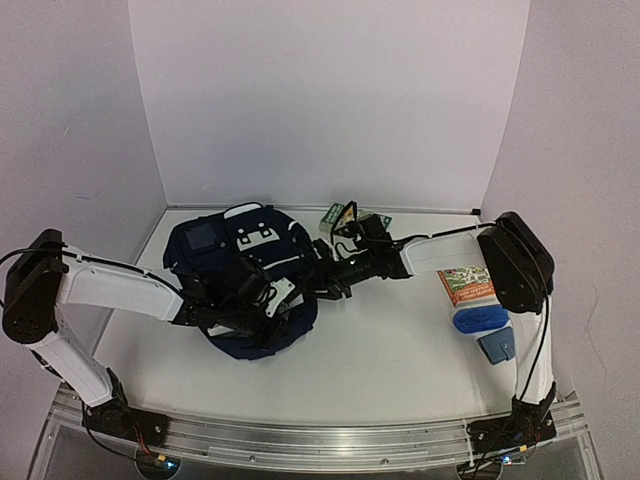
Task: Pack the student bag
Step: Adjust the book in the student bag.
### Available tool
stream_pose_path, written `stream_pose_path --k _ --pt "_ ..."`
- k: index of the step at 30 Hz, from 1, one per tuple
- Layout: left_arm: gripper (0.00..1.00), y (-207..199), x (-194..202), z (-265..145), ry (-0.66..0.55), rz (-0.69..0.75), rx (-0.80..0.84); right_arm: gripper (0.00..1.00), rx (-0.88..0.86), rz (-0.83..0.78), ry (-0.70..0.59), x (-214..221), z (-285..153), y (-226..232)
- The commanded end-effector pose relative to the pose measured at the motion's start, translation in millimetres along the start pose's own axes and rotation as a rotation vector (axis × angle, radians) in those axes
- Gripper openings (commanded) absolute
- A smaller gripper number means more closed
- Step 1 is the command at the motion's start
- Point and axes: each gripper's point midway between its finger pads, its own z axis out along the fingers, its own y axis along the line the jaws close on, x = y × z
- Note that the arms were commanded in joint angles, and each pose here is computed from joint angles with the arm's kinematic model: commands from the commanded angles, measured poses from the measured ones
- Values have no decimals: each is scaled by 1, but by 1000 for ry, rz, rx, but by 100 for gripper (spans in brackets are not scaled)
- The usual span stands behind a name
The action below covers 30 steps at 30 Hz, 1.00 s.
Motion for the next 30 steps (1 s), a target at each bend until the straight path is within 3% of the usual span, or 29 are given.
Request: stream_pose_path --k 1,13,19,24,30 --pt "1 -45 -47 -8 -135 137 133 30 -27 -64 -32 -7 24 24" --pt "10 -93 -84 -13 -347 538 71 24 70 72 29 23 60 -35" --pt "11 -105 -82 -18 -378 686 79 20 -17 50 16 11 50 16" --pt "11 -110 -94 -26 -434 768 25 19 -43 66 65 36 55 36" --pt "11 -104 -108 -29 -493 837 -118 17 83 58 142 71 70 -27"
